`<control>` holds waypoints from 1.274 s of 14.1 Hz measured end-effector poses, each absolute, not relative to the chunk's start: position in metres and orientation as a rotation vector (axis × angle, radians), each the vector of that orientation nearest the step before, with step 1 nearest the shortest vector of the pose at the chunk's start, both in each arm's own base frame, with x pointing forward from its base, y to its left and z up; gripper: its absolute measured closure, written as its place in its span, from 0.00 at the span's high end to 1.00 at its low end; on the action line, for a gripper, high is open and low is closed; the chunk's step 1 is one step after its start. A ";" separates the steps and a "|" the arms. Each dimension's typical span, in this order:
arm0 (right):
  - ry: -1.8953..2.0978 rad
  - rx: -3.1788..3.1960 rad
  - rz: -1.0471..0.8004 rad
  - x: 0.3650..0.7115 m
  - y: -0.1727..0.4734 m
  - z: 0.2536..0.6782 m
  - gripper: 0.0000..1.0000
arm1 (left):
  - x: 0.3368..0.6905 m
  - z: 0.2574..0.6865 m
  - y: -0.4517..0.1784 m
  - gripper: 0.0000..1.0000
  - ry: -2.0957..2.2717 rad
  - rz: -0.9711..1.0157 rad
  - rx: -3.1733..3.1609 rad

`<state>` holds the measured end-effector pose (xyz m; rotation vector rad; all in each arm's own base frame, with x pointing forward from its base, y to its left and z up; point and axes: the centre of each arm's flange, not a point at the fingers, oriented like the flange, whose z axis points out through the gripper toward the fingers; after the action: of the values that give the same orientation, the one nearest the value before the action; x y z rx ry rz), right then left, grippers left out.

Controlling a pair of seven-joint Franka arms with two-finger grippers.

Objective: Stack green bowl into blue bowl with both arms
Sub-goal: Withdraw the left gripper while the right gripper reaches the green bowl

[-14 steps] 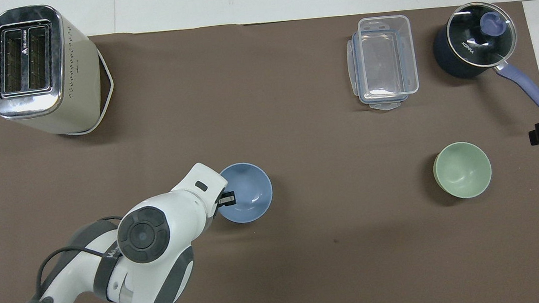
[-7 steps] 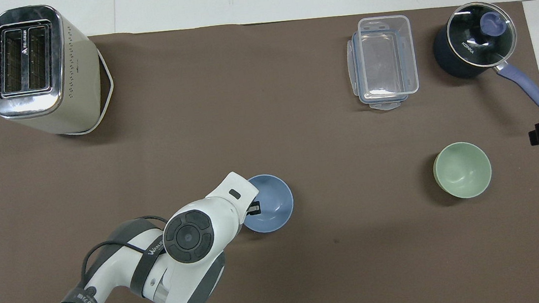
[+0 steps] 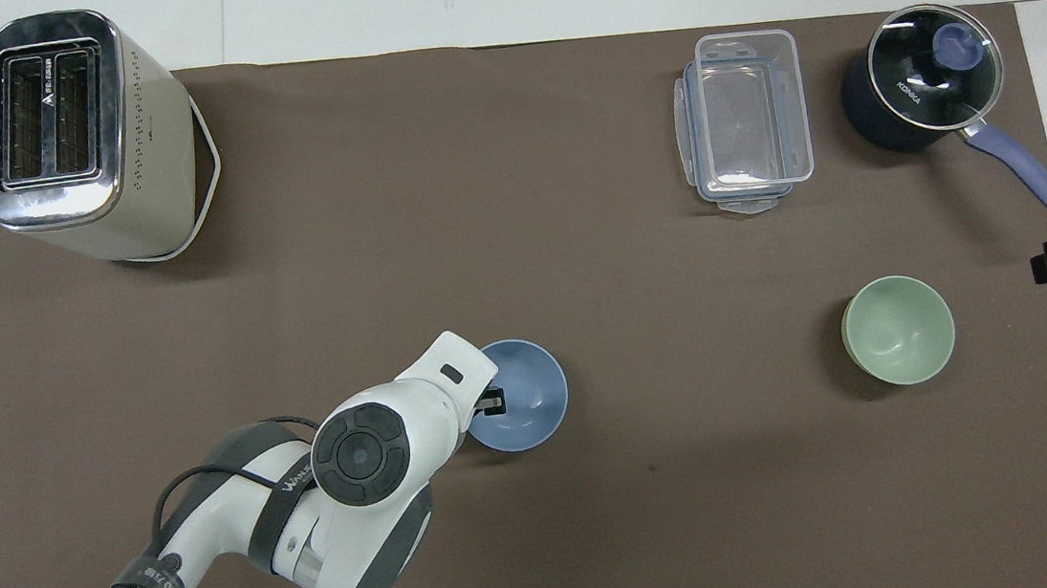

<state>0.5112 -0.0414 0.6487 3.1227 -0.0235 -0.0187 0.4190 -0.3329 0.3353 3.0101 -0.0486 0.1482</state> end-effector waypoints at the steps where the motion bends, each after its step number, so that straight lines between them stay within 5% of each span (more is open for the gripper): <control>1: -0.023 3.122 -0.006 0.514 -0.042 0.644 1.00 | 0.424 0.339 -0.327 0.73 -0.050 0.149 3.012; 3: -0.028 3.122 -0.004 0.519 -0.046 0.624 1.00 | 0.434 0.352 -0.311 0.97 -0.062 0.135 3.023; 4: -0.021 3.122 -0.014 0.521 -0.050 0.610 1.00 | 0.440 0.363 -0.299 1.00 -0.078 0.131 3.027; 18: 0.051 3.127 -0.002 0.527 -0.098 0.414 1.00 | 0.539 0.599 -0.088 1.00 -0.321 0.212 3.072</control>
<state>0.5269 -0.0983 0.4143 3.1273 0.0510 -0.0018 0.5387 -0.0884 0.5990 3.0718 -0.3213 0.2123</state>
